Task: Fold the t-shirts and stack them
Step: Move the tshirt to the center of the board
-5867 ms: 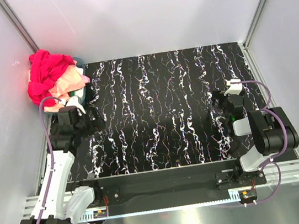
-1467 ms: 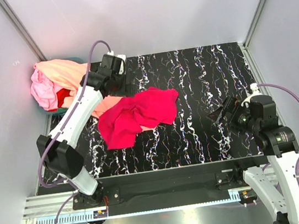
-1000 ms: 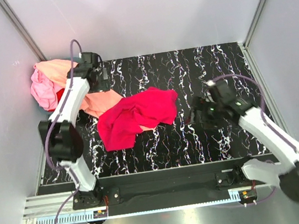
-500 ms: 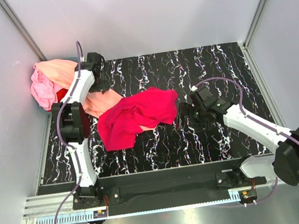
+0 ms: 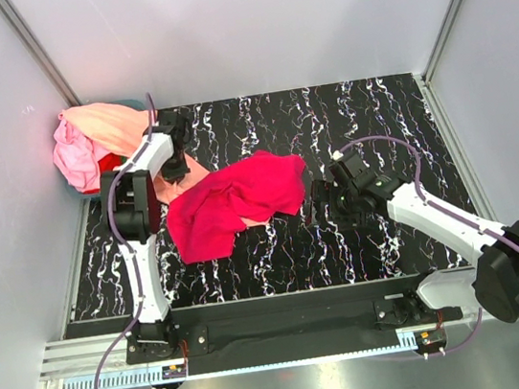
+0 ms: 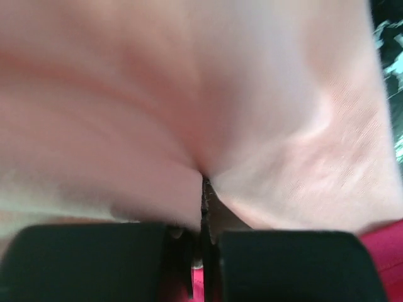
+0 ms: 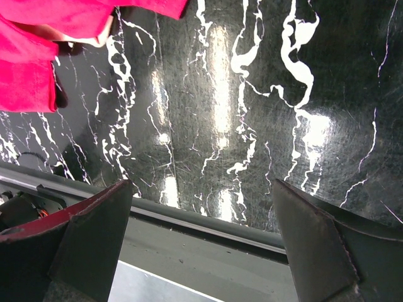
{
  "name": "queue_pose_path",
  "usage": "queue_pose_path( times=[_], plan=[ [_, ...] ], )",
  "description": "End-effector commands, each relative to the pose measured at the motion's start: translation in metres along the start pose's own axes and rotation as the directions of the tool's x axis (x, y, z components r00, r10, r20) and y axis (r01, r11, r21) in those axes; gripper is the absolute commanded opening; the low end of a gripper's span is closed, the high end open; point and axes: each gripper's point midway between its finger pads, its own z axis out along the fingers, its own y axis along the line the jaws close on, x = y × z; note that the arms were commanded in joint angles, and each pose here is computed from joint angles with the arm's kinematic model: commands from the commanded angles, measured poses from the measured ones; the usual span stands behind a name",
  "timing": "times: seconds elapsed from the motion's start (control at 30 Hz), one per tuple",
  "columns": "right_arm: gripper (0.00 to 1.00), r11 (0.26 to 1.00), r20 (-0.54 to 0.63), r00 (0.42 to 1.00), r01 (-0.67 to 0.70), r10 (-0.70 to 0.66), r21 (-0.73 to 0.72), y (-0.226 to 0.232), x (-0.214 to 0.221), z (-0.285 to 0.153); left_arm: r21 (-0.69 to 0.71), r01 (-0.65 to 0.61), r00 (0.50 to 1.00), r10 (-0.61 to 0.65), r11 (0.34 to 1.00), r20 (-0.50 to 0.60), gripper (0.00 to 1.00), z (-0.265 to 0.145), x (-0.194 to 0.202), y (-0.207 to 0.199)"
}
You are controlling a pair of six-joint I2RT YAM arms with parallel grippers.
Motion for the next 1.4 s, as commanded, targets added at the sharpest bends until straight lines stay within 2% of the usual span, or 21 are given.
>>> queue_pose_path(
  times=[0.0,0.1,0.2,0.23,0.3,0.4,0.43,0.47,0.53,0.6,0.67,0.77,0.87,0.9,0.97,1.0,1.03,1.07,1.17,1.2,1.37],
  plan=[
    [1.00,1.000,0.035,0.999,0.014,-0.014,-0.013,0.002,-0.003,-0.003,0.063,-0.005,0.999,0.002,0.998,0.048,0.00,-0.009,-0.026,-0.010],
    [1.00,1.000,0.042,0.999,0.007,-0.007,-0.015,0.001,-0.002,-0.006,0.083,0.044,0.978,-0.060,0.996,0.198,0.00,-0.075,-0.067,0.013],
    [1.00,1.000,0.049,0.999,0.003,-0.002,-0.024,0.004,-0.003,-0.009,0.130,0.129,0.920,-0.168,0.983,0.354,0.00,-0.148,-0.119,0.050],
    [1.00,1.000,0.053,0.999,-0.001,0.002,-0.029,0.005,-0.005,-0.010,0.179,0.158,0.877,-0.221,0.971,0.427,0.00,-0.191,-0.144,0.064],
    [1.00,0.999,0.049,0.999,-0.004,0.006,-0.040,0.008,-0.005,-0.010,0.206,0.226,0.818,-0.300,0.952,0.491,0.00,-0.228,-0.165,0.098],
    [1.00,0.999,0.039,0.999,-0.007,0.008,-0.040,0.009,-0.004,-0.011,0.237,0.308,0.672,-0.387,0.921,0.631,0.00,-0.294,-0.186,0.152],
    [1.00,0.999,0.039,0.999,-0.008,0.010,-0.040,0.008,-0.003,-0.011,0.250,0.336,0.602,-0.412,0.908,0.684,0.00,-0.309,-0.197,0.167],
    [1.00,0.999,0.037,0.999,-0.004,0.006,-0.039,0.007,-0.001,-0.010,0.238,0.367,0.581,-0.421,0.899,0.697,0.00,-0.309,-0.196,0.179],
    [1.00,1.000,0.034,0.999,-0.004,0.005,-0.031,0.004,0.001,-0.010,0.249,0.441,0.481,-0.461,0.862,0.746,0.00,-0.332,-0.200,0.219],
    [1.00,1.000,0.029,1.000,0.001,0.000,-0.020,0.001,0.002,-0.009,0.259,0.493,0.417,-0.486,0.831,0.768,0.00,-0.341,-0.204,0.247],
    [1.00,1.000,0.026,1.000,0.005,-0.004,-0.016,0.000,0.002,-0.009,0.243,0.531,0.394,-0.490,0.812,0.777,0.00,-0.340,-0.204,0.263],
    [1.00,1.000,0.025,1.000,0.006,-0.006,-0.013,0.000,0.002,-0.007,0.212,0.541,0.404,-0.473,0.814,0.783,0.00,-0.328,-0.205,0.271],
    [1.00,1.000,0.018,1.000,0.003,-0.003,-0.021,0.002,0.002,-0.006,0.180,0.538,0.476,-0.473,0.823,0.741,0.17,-0.287,-0.206,0.263],
    [1.00,1.000,0.014,1.000,0.002,-0.002,-0.019,0.002,0.003,-0.005,0.163,0.532,0.515,-0.471,0.831,0.716,0.40,-0.263,-0.209,0.258],
    [1.00,1.000,0.007,1.000,0.000,0.000,-0.019,0.001,0.005,-0.006,0.156,0.505,0.576,-0.466,0.849,0.671,0.74,-0.230,-0.211,0.247],
    [1.00,1.000,0.008,1.000,0.002,-0.002,-0.018,0.001,0.005,-0.007,0.129,0.488,0.648,-0.457,0.863,0.610,0.84,-0.197,-0.205,0.237],
    [1.00,1.000,0.015,1.000,0.003,-0.003,-0.022,0.002,0.004,-0.009,0.142,0.471,0.674,-0.459,0.871,0.579,0.93,-0.187,-0.205,0.229],
    [1.00,1.000,0.015,1.000,0.004,-0.004,-0.022,0.002,0.004,-0.010,0.151,0.465,0.679,-0.461,0.872,0.572,0.94,-0.189,-0.207,0.227],
    [1.00,1.000,0.009,1.000,0.011,-0.010,-0.029,0.002,0.006,-0.010,0.139,0.450,0.741,-0.456,0.882,0.493,0.99,-0.164,-0.187,0.215],
    [1.00,0.999,0.003,1.000,0.012,-0.012,-0.035,0.004,0.006,-0.009,0.161,0.445,0.718,-0.458,0.881,0.524,0.99,-0.181,-0.189,0.217],
    [0.99,0.998,-0.031,0.999,0.009,-0.011,-0.070,0.014,0.008,-0.005,0.182,0.434,0.716,-0.460,0.882,0.525,0.99,-0.203,-0.176,0.218]
  ],
)
